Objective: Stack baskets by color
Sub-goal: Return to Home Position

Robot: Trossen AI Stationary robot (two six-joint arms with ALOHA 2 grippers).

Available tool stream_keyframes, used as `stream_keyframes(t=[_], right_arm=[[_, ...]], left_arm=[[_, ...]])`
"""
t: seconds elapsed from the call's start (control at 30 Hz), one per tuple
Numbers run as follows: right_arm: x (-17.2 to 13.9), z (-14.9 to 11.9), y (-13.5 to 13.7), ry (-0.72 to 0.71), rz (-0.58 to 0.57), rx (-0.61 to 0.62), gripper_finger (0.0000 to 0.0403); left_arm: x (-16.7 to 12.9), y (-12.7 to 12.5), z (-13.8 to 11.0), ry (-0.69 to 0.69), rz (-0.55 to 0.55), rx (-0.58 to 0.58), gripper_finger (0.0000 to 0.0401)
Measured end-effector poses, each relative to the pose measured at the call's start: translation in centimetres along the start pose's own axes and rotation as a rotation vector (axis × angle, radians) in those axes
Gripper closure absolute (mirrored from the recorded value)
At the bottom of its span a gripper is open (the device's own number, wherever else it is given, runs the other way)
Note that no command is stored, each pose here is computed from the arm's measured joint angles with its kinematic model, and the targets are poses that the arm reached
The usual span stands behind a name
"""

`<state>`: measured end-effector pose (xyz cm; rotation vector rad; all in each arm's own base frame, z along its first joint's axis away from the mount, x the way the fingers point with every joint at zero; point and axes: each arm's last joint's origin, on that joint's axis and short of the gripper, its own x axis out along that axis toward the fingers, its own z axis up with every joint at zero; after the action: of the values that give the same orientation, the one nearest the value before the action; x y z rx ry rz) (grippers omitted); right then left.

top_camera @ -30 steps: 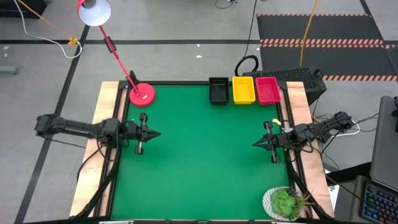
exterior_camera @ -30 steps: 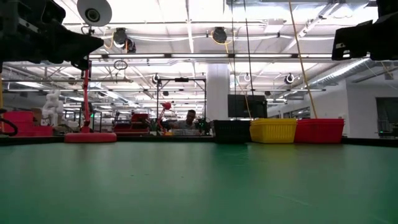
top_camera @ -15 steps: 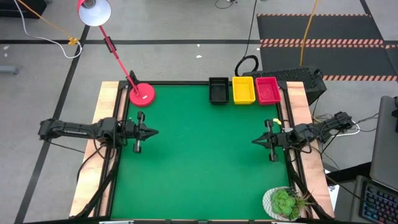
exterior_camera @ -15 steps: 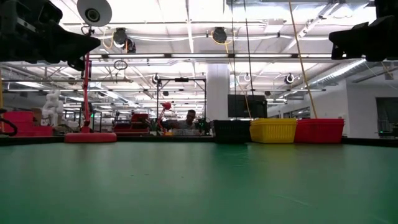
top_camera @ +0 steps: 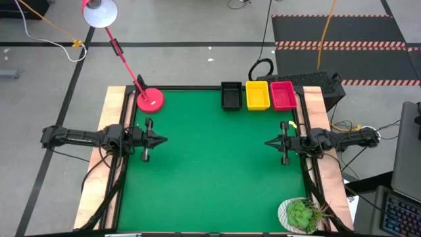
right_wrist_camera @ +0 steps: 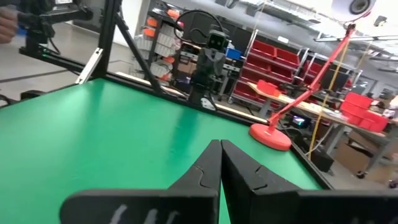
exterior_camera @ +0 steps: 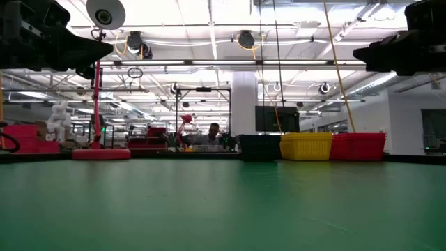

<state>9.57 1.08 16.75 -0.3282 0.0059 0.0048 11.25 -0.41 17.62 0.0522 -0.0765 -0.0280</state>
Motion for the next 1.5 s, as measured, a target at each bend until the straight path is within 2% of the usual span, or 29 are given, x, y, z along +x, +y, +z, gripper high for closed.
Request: stream_keyframes(t=[0.27,0.47,0.67,1.0,1.17,1.5], right_arm=[[0.1,-0.4,-0.8,0.009,0.013,0.01,0.0403],[0.1,-0.6,-1.3,0.019,-0.003,0.025,0.0403],[0.0,-0.8,-1.7,0.04,-0.04,0.026,0.0403],[0.1,-0.8,-1.6,0.028,-0.027,0.072,0.0403],[0.2,-0.5,-1.2,-0.001,0.009,0.058,0.0403],[0.2,-0.5,-1.1,-0.003,0.007,0.058,0.0403]], left_arm=[[0.0,0.0,0.0,0.001,0.013,-0.001,0.0398],[0.0,0.1,0.0,0.001,0.017,-0.002,0.0386],[0.0,0.1,0.0,0.001,0.018,0.0,0.0398],[0.0,0.1,0.0,0.002,0.018,-0.005,0.0383],[0.0,0.1,0.0,0.003,0.018,-0.011,0.0382],[0.0,0.1,0.0,0.003,0.018,-0.007,0.0382]])
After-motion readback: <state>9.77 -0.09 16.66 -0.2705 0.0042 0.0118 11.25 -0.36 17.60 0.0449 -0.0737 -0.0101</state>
